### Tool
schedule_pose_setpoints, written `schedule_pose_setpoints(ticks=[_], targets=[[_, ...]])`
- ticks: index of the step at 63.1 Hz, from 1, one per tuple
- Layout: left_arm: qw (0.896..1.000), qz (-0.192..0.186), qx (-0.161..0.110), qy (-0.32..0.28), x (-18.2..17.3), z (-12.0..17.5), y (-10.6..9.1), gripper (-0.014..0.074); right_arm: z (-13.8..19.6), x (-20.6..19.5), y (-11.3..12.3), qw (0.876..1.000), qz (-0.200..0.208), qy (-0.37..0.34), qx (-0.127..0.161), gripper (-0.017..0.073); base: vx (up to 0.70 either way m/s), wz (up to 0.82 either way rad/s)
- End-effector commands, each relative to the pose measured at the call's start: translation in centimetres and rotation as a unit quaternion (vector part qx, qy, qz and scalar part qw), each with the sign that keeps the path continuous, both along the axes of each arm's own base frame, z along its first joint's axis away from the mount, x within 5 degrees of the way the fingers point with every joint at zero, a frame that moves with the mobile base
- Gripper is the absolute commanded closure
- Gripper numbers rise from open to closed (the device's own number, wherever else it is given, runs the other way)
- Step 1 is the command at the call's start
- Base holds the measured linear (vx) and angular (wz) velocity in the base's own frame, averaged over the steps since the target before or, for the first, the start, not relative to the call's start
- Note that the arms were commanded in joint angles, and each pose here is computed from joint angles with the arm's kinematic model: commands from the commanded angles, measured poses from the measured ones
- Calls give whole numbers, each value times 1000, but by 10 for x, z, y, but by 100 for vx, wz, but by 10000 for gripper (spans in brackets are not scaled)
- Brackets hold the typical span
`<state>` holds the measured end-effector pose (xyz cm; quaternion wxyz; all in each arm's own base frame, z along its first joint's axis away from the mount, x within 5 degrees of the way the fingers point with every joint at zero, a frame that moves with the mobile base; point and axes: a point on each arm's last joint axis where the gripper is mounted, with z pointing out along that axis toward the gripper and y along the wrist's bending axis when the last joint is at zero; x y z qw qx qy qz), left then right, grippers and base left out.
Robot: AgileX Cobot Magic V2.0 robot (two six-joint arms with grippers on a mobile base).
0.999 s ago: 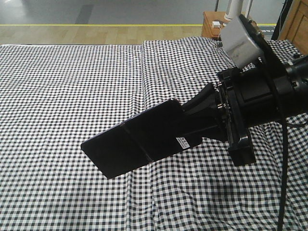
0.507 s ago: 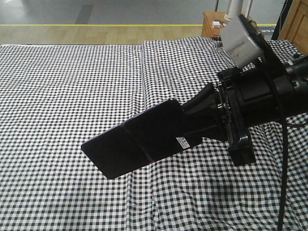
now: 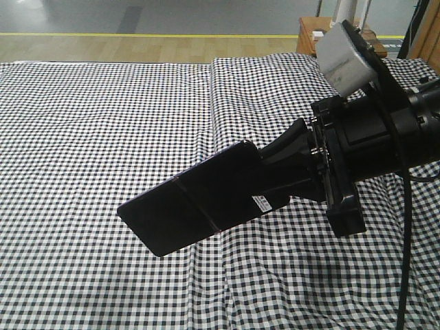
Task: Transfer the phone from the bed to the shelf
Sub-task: 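Hold the phone in the right gripper while the base turns away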
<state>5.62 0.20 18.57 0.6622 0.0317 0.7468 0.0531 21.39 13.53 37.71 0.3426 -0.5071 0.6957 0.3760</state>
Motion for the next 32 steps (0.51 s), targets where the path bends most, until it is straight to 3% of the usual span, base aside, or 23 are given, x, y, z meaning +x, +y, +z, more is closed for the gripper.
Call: schedule_pose_setpoints(ticks=[1, 32], targets=[[999, -1, -5, -54, -1, 15, 0, 592, 20, -13, 2, 998, 25, -2, 49, 562, -3, 13], [999, -1, -5, -54, -1, 15, 0, 592, 20, -13, 2, 998, 25, -2, 49, 562, -5, 21]])
